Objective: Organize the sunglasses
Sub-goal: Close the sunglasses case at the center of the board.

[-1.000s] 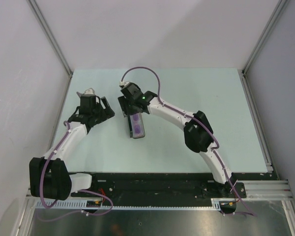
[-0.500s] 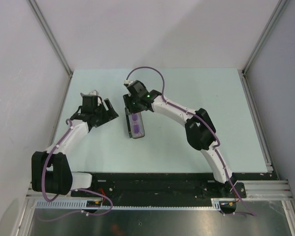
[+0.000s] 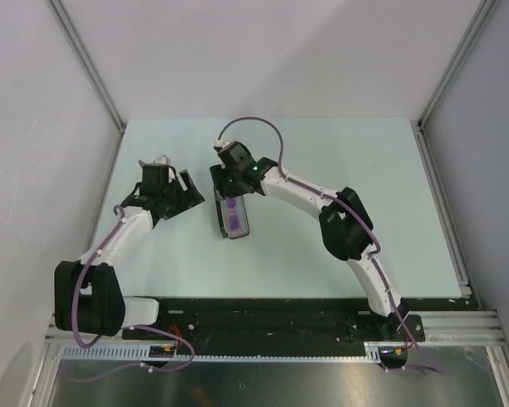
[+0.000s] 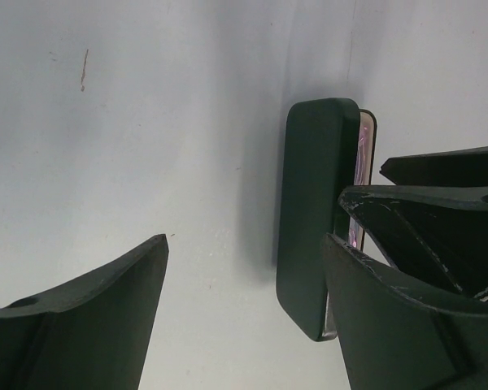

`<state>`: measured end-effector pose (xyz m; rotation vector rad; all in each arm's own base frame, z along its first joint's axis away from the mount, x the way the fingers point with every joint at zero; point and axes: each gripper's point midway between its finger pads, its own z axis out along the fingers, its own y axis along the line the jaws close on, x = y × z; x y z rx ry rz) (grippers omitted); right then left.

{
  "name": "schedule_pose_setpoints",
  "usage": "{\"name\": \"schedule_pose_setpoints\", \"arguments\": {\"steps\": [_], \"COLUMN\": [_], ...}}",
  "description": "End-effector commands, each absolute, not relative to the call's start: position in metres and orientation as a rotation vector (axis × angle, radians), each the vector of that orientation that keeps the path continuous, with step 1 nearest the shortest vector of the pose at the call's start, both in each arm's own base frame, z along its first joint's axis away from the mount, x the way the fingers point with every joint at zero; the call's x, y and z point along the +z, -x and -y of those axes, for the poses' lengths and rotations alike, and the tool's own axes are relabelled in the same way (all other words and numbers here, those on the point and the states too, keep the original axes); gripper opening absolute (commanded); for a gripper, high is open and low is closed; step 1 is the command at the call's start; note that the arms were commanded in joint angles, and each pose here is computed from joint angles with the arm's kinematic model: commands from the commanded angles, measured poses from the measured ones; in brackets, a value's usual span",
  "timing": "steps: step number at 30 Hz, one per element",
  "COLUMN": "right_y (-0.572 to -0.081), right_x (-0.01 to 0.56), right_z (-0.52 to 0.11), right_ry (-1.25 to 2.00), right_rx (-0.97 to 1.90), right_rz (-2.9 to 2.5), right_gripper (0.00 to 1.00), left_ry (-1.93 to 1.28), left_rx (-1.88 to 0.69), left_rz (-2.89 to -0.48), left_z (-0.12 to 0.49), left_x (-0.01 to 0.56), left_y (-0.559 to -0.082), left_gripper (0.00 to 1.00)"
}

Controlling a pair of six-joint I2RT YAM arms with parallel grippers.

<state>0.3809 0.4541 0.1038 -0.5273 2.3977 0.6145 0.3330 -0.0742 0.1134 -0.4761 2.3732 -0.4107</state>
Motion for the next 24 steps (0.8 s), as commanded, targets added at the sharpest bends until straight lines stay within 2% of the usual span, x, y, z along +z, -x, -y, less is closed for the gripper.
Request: {"name": "schedule_pose_setpoints", "arguments": {"steps": [1, 5, 13, 20, 24], "right_y": [-0.377, -0.383, -0.387, -0.382, -0.377], "right_x": [0.138, 0.139, 0.148, 0.164, 0.163], "right_z": [-0.451, -0.444, -0.437, -0.442, -0.445], "right_ry": [0.488, 0.439, 0.395, 0.419, 0.438], "right_rx": [0.626, 0.581, 0.55, 0.579, 0.602], "right_rz": [-2.36, -2.357, -2.343, -2.313, -2.322], "right_gripper": [0.56, 0.5, 0.5, 0.6, 0.62], "left_ry": [0.491, 0.489, 0.486, 0.489, 0.487], "left_rx": [-0.415, -0.418, -0.419, -0.412, -0.41], "left_rz": [-2.34, -2.337, -2.336, -2.335, -2.332], "left_z": [0.072, 0.073, 0.073, 0.072, 0.072], "left_x": [0.123, 0.124, 0.124, 0.124, 0.125], "left_y": [-0.337, -0.338, -0.338, -0.338, -0.338], "left_gripper": [0.81, 0.82, 0.82, 0.82, 0.82]}}
